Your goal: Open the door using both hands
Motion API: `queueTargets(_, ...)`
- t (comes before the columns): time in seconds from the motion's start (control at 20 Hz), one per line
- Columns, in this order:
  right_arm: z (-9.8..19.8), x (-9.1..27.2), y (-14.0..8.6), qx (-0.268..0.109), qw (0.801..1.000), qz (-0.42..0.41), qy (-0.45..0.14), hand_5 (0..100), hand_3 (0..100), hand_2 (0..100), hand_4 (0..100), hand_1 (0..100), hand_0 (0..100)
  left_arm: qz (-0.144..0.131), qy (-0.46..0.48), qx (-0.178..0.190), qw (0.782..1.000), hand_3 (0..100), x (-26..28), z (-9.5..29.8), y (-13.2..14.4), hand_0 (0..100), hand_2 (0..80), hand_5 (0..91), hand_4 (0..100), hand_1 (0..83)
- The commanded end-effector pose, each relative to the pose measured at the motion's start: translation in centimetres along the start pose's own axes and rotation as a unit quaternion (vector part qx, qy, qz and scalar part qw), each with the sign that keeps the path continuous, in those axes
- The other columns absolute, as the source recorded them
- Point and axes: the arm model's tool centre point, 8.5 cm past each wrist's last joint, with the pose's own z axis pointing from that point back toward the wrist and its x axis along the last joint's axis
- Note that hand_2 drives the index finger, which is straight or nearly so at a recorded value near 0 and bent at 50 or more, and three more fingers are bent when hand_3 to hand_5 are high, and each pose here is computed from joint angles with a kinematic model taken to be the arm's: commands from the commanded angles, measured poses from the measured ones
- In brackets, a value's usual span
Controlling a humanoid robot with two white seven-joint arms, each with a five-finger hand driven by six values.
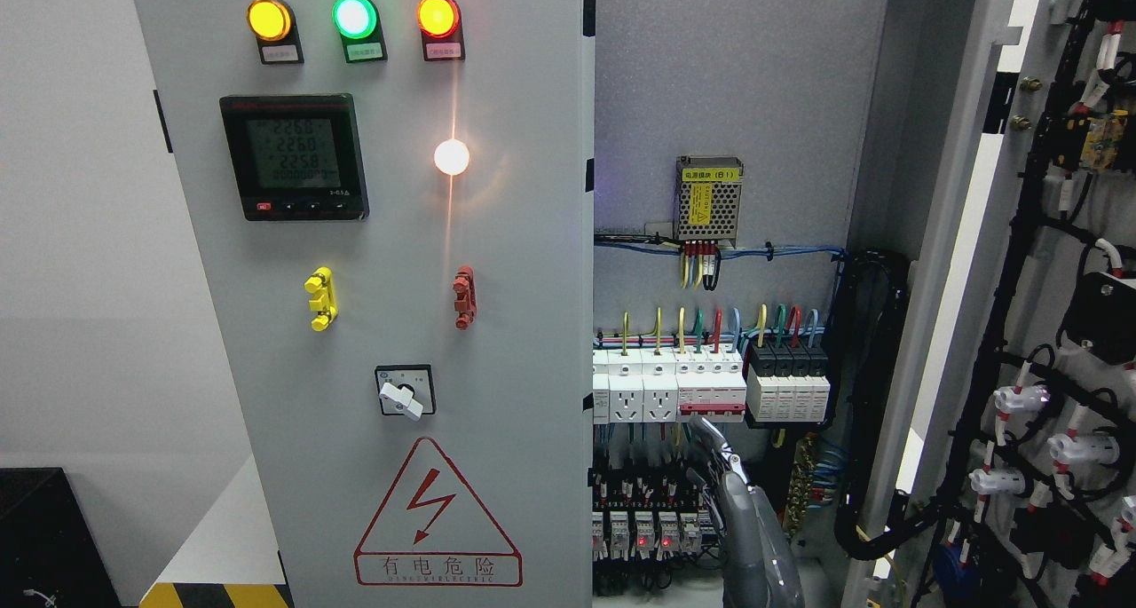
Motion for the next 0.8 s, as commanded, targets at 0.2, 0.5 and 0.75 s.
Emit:
queueTargets(0.2, -3.4, 0.6, 1.5, 0.034, 0.999, -0.004, -0.001, 0, 0, 0, 0, 0, 19, 0.003, 0.015, 0.001, 1.0, 0, -2.0, 0.1, 0.0, 0, 0.0, 0.0, 0, 0.0)
queueTargets(0.5, -6.1, -0.2, 0.7, 0.032, 0.999, 0.007, 0.014, 0, 0, 0, 0, 0, 19, 0.003, 0.015, 0.0, 1.0, 0, -2.1, 0.1, 0.0, 0, 0.0, 0.0, 0, 0.0)
queueTargets(0.75, -7.1, 0.4, 1.0, 0.066, 0.998, 0.012, 0.008, 0, 0, 0, 0, 0, 19, 0.003, 0.015, 0.0, 1.0, 0, -2.1, 0.1, 0.0, 0, 0.0, 0.0, 0, 0.0)
